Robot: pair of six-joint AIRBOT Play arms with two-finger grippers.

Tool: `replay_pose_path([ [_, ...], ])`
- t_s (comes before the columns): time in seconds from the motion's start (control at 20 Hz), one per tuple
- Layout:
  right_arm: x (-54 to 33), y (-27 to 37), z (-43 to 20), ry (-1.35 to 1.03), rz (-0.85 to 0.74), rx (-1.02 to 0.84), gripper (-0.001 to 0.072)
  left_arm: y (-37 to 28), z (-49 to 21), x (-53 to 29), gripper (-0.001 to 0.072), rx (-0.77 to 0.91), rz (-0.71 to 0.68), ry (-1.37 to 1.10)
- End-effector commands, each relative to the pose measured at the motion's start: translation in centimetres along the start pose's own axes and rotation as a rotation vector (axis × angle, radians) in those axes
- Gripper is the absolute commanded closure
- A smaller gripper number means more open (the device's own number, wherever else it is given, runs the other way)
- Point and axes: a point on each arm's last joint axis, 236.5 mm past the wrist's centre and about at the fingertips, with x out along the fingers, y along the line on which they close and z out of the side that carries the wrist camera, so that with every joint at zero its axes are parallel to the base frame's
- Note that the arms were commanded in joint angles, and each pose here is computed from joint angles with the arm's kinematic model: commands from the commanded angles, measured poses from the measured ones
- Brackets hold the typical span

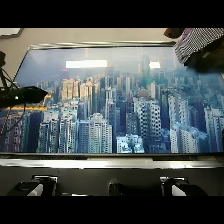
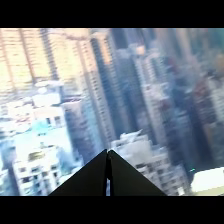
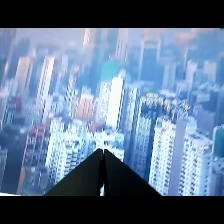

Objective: Fold the clothes and pants, and hang the long-sleeved shirts on hangers.

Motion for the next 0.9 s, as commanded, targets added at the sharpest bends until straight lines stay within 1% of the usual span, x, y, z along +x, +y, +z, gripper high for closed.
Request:
replay_pose_path([
  [0.0,4.2,4.1,-10.2,0.226,0.059,-0.123,0.0687,1.4,-2.7,0.7,0.0682,0.096,0.096,0.069],
  [0.1,5.7,5.1,-12.8,0.269,0.074,-0.144,0.0686,1.2,-3.3,1.7,0.0682,0.115,0.095,0.064],
  [0.25,7.2,6.1,-14.4,0.277,0.081,-0.176,0.0686,2.0,-3.4,2.0,0.0681,0.196,0.154,0.068],
  [0.35,7.8,6.0,-15.5,0.294,0.076,-0.177,0.0685,2.4,-3.4,1.9,0.0679,0.211,0.172,0.07],
  [0.85,8.0,5.7,-15.7,0.294,0.066,-0.186,0.0682,2.4,-3.3,1.9,0.0675,0.212,0.173,0.066],
])
